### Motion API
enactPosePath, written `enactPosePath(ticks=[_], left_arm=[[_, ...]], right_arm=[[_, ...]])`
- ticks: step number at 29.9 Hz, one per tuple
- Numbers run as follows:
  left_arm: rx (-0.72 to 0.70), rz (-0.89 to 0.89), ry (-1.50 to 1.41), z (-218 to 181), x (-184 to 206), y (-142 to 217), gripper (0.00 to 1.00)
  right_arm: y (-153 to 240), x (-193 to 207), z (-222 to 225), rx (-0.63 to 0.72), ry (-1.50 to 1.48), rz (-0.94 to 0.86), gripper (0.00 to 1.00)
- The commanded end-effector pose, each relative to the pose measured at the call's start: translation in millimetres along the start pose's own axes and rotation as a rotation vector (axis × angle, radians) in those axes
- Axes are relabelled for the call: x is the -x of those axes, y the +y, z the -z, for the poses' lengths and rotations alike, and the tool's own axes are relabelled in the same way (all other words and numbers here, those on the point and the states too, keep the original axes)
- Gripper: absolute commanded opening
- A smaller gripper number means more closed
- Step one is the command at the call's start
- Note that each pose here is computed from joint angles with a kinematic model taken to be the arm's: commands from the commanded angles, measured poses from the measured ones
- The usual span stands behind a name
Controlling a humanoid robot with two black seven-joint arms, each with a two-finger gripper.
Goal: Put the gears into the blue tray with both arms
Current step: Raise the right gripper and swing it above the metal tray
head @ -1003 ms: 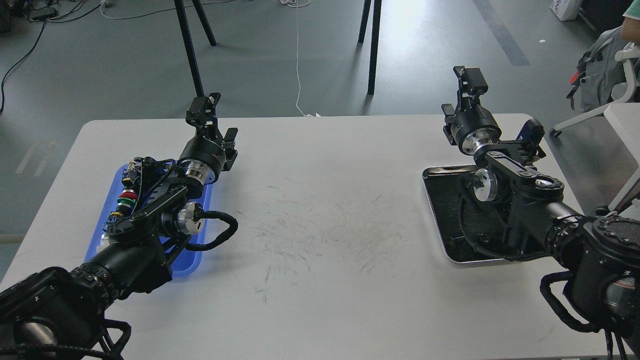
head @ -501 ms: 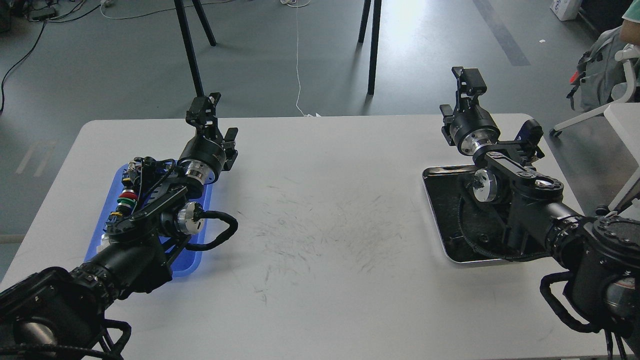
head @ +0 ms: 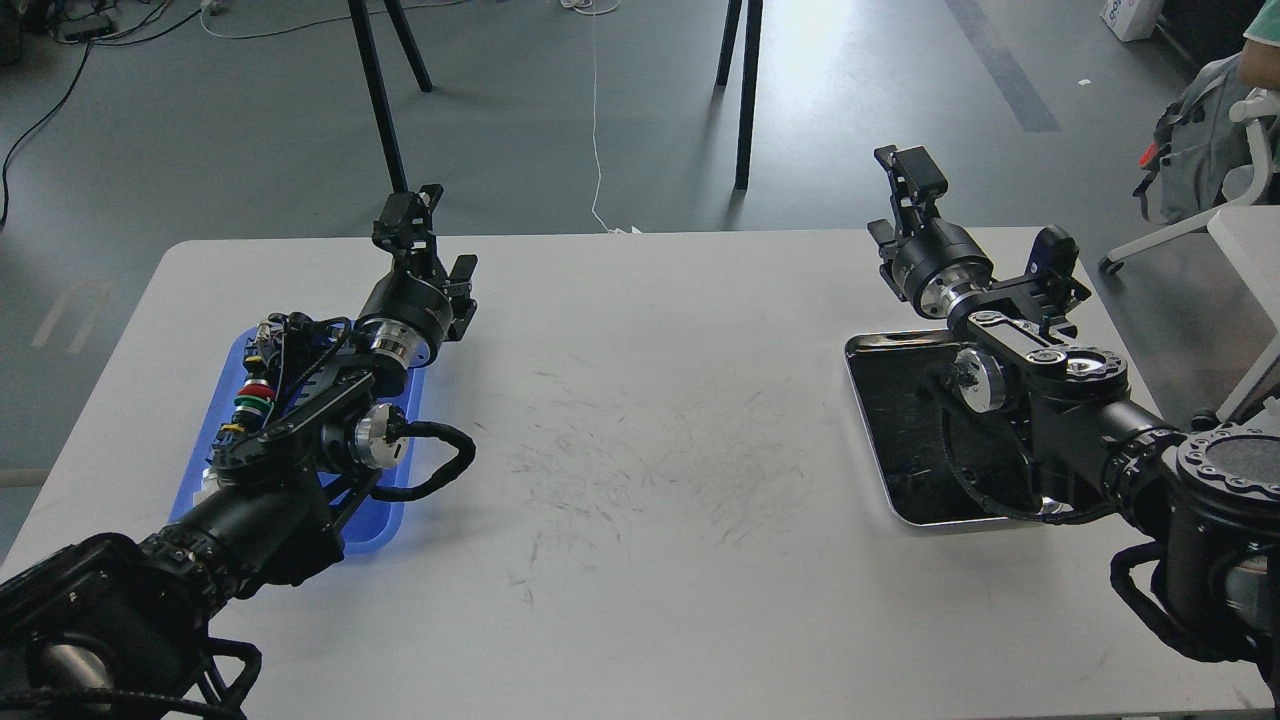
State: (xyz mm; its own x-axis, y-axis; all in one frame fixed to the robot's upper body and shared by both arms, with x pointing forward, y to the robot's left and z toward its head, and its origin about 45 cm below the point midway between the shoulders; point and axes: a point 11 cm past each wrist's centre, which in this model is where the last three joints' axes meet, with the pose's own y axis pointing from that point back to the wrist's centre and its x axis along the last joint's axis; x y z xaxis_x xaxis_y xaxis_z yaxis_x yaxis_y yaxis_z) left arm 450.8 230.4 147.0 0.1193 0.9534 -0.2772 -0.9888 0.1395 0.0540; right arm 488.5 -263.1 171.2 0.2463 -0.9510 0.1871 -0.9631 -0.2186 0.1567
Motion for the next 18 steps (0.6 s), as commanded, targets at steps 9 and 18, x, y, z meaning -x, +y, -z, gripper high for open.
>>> enactPosePath(ticks=[9, 18], left_arm=[[-0.001, -0.002, -0.003, 0.0, -1.8, 0.5, 0.98], [-0.003, -0.002, -0.004, 0.9, -1.9, 1.0, 0.98]], right_arm=[[7.0, -15.9, -3.9, 0.069, 0.212, 0.138, 0.98], [10.6, -30.6, 1.6, 0.100, 0.308, 0.211, 0.98]])
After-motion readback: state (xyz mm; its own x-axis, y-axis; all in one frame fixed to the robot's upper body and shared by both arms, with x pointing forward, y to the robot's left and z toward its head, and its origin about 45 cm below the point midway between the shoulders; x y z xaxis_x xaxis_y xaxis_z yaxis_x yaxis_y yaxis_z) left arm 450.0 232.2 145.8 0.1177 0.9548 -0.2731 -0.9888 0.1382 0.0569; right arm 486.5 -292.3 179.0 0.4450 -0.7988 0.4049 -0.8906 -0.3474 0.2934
